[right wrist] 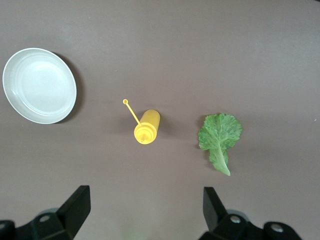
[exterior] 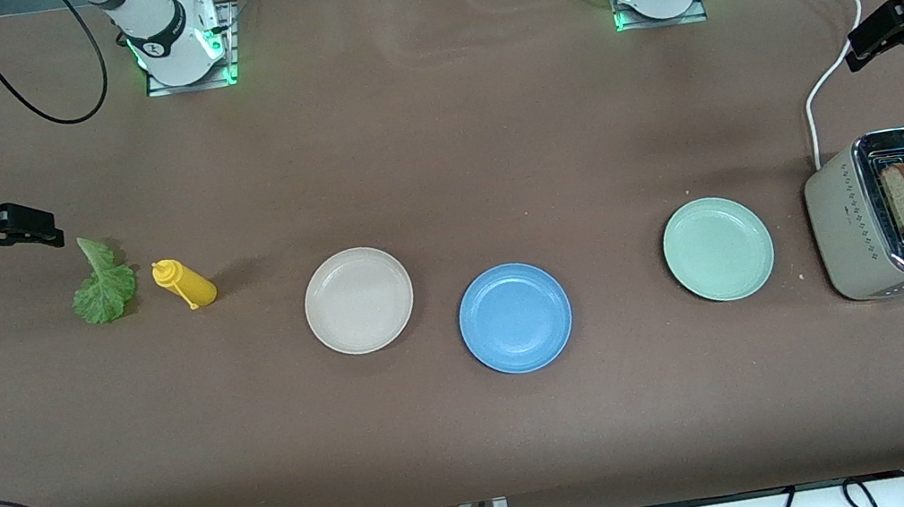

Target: Make sandwich in blue plate with both arms

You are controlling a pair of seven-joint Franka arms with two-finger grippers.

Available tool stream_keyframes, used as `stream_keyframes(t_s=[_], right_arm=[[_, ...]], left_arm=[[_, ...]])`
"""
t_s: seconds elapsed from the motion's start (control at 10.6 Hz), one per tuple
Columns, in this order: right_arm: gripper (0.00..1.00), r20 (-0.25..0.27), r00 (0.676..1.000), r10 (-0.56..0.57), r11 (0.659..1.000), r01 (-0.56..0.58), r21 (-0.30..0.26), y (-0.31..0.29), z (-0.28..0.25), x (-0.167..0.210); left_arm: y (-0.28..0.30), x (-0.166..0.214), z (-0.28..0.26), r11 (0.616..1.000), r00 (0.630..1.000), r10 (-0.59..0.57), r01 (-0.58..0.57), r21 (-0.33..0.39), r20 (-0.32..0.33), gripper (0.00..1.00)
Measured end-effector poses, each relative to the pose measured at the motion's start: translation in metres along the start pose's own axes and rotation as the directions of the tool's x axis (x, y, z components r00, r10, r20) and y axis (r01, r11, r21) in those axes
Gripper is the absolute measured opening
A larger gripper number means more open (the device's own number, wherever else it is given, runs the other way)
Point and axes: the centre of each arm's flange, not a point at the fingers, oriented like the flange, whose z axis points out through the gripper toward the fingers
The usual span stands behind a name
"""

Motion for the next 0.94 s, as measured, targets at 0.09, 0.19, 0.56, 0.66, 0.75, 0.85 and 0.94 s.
stream_keyframes(t_s=[0.09,0.19,0.56,0.66,0.75,0.85,0.94], right_arm=[[1.00,0.000,1.000,-0.001,1.000,0.001,0.000,-0.0004,0.0000,0.0000],[1.00,0.000,1.000,-0.001,1.000,0.001,0.001,-0.0009,0.0001,0.0001],[1.00,-0.008,1.000,-0.003,1.000,0.003,0.001,-0.0018,-0.0039,0.0002],[1.00,-0.010,1.000,-0.003,1.000,0.003,0.001,-0.0019,-0.0047,0.0002],[1.00,-0.011,1.000,-0.003,1.000,0.003,0.001,-0.0020,-0.0049,0.0003],[1.00,-0.011,1.000,-0.004,1.000,0.004,0.001,-0.0020,-0.0050,0.0003],[1.00,-0.010,1.000,-0.003,1.000,0.003,0.001,-0.0018,-0.0049,0.0002]], left_arm=[[0.0000,0.0000,0.0000,1.000,1.000,0.000,0.000,0.000,0.000,1.00],[0.0000,0.0000,0.0000,1.000,1.000,0.000,0.000,0.000,0.000,1.00],[0.0000,0.0000,0.0000,1.000,1.000,0.000,0.000,0.000,0.000,1.00],[0.0000,0.0000,0.0000,1.000,1.000,0.000,0.000,0.000,0.000,1.00],[0.0000,0.0000,0.0000,1.000,1.000,0.000,0.000,0.000,0.000,1.00],[-0.0001,0.0000,0.0000,1.000,1.000,0.000,0.000,0.000,0.000,1.00],[-0.0002,0.0000,0.0000,1.000,1.000,0.000,0.000,0.000,0.000,1.00]])
